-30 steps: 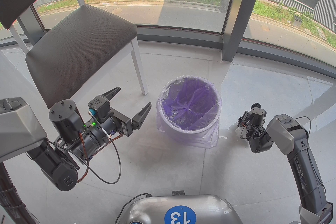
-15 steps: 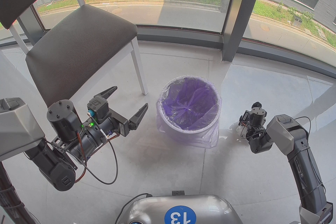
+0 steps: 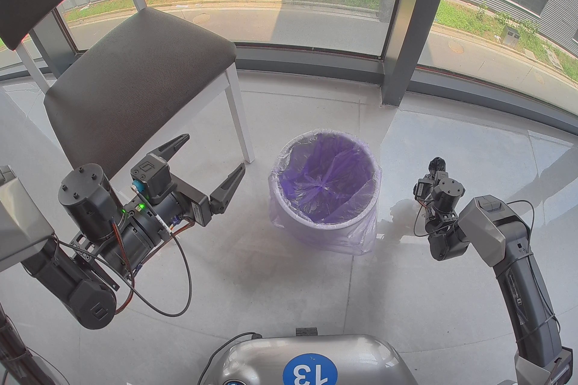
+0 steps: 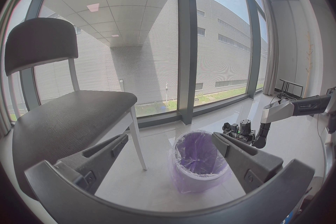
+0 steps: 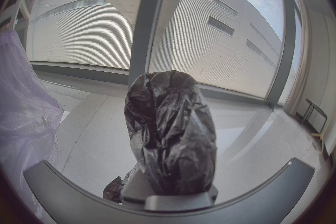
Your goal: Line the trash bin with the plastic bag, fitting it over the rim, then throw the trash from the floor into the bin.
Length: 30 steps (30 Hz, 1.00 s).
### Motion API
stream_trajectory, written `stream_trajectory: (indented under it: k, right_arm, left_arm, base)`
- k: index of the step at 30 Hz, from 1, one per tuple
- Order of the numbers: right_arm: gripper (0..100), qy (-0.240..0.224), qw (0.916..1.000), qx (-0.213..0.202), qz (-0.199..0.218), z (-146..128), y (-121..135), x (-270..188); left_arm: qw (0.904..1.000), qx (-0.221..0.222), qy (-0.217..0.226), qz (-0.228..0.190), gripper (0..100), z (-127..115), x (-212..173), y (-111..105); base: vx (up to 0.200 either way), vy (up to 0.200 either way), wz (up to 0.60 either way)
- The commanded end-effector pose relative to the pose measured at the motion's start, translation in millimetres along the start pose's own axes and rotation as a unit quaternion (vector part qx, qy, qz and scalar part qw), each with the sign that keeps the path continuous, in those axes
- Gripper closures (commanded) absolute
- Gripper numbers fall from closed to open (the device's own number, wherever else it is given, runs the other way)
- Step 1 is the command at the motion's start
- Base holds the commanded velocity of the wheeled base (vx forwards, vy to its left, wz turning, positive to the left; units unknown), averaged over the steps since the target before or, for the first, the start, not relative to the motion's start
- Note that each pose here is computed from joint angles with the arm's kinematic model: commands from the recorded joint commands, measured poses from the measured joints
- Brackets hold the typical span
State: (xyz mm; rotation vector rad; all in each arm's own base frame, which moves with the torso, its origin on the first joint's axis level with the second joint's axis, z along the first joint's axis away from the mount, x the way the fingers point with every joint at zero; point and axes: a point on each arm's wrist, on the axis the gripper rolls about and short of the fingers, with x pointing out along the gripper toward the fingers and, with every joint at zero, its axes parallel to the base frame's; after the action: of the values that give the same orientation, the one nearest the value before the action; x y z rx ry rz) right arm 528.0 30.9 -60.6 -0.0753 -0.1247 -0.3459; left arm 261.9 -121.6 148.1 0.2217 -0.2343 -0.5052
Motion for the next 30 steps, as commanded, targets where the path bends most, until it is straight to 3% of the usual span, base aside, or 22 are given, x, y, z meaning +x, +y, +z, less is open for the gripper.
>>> stream_trajectory:
  k: [1,9,22,23,30]
  right_arm:
    - [100,-0.022,0.9997,-0.005,0.008,18,6,5]
    - [100,-0.054,0.9977,-0.034,0.024,71,4,11]
    - [100,-0.082,0.9948,-0.032,0.051,146,3,-4]
    - [100,-0.089,0.9941,-0.029,0.055,163,3,-11]
    - [100,-0.111,0.9912,-0.018,0.070,207,8,-33]
  left_arm:
    - [0.9999,0.002,-0.013,0.005,0,4,-1,2]
    - [0.9999,0.001,-0.010,0.003,0,3,-2,1]
    - [0.9999,0.001,-0.015,0.000,0,7,-4,-1]
    - [0.9999,0.001,-0.017,0.001,0,9,-5,-1]
    - [0.9998,0.002,-0.021,0.002,0,11,-6,0]
  base:
    - [0.000,0.000,0.00]
    - [0.000,0.000,0.00]
    - [0.000,0.000,0.00]
    - [0.000,0.000,0.00]
    - [0.000,0.000,0.00]
